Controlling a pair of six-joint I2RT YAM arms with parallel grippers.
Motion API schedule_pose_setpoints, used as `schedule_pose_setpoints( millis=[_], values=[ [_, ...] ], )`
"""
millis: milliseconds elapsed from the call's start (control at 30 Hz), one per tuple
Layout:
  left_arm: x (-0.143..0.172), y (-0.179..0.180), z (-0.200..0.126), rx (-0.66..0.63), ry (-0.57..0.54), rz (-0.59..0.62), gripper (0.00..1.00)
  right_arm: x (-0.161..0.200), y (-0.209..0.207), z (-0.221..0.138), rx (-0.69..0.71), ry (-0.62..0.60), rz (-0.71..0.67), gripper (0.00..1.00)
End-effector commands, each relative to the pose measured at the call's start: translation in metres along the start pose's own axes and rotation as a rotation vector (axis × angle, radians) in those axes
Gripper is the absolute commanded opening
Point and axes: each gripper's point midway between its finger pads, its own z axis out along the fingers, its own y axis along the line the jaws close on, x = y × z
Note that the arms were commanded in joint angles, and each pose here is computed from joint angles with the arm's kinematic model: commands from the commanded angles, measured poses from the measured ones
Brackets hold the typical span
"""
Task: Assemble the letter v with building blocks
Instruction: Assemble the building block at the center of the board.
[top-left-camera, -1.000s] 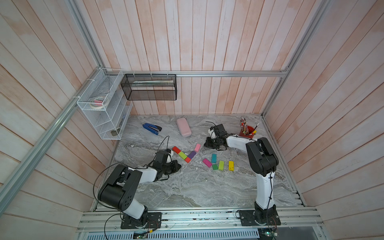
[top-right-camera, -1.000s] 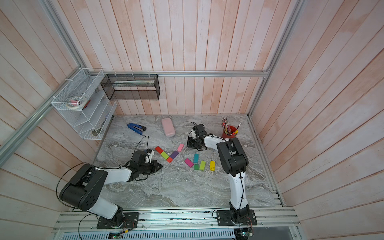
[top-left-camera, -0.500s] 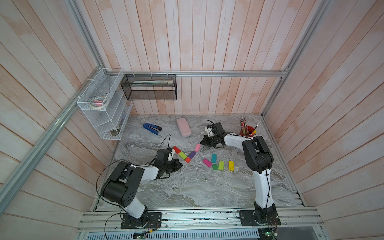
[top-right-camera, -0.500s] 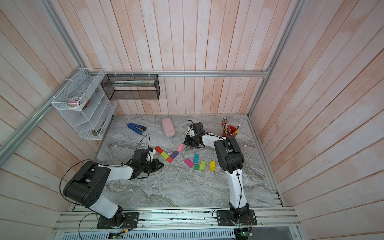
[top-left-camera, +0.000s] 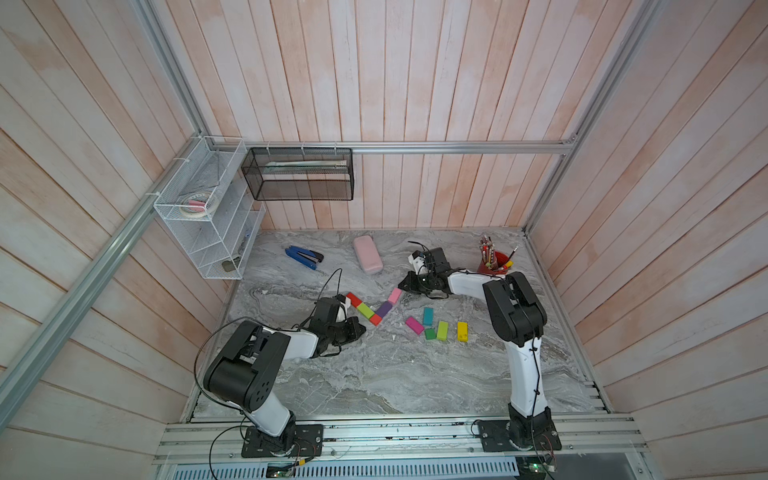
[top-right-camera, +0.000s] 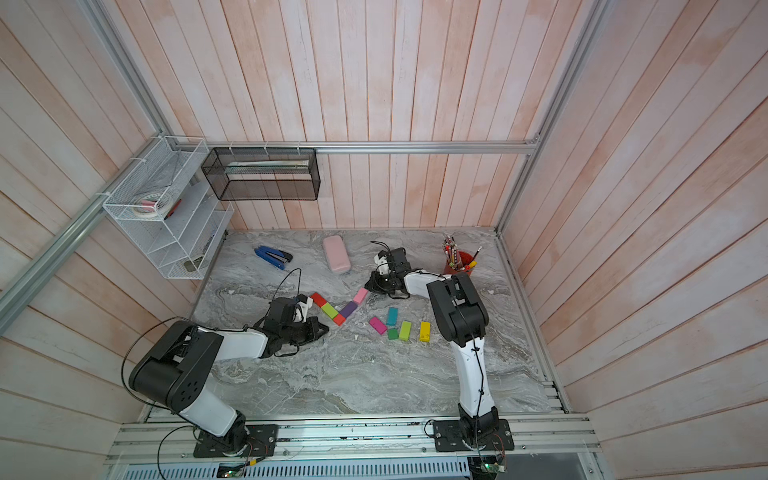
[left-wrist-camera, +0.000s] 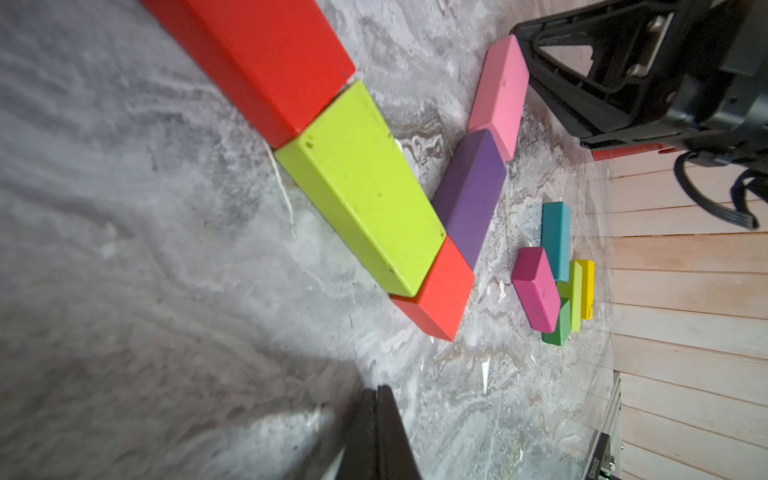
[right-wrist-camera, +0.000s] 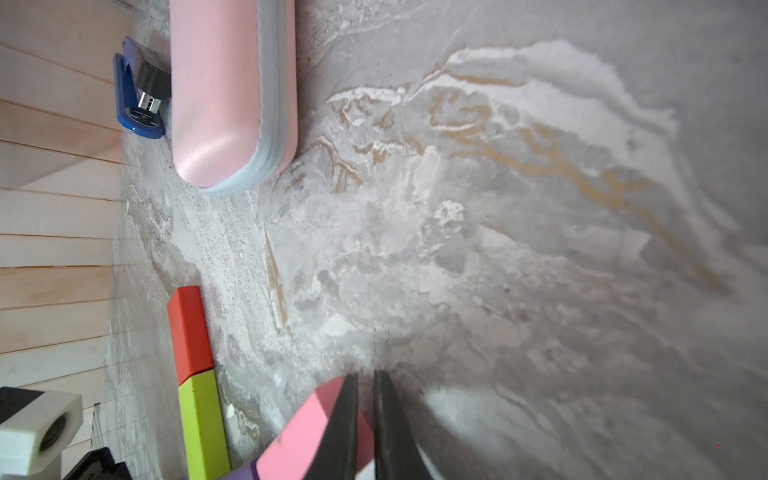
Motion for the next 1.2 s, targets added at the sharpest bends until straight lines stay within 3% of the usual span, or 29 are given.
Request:
schedule_pose_setpoints(
  millis=[0,667,1167],
  values=[
    [0.007,0.006,0.005,-0.021,0.031,-0.008,0.05,0.043,-0.029,0.008,0.087,0.117,0.081,0.13],
    [0.01,0.006,0.008,-0.018,0.045,-0.007,0.05,0.05,-0.036,0.005,0.118,0.125,0.085,0.13],
    [0.012,0.009,0.009,-0.026,0.05,-0.013,0.04,0.038,-0.029,0.017,0.058,0.163,0.031,0.19]
  ],
)
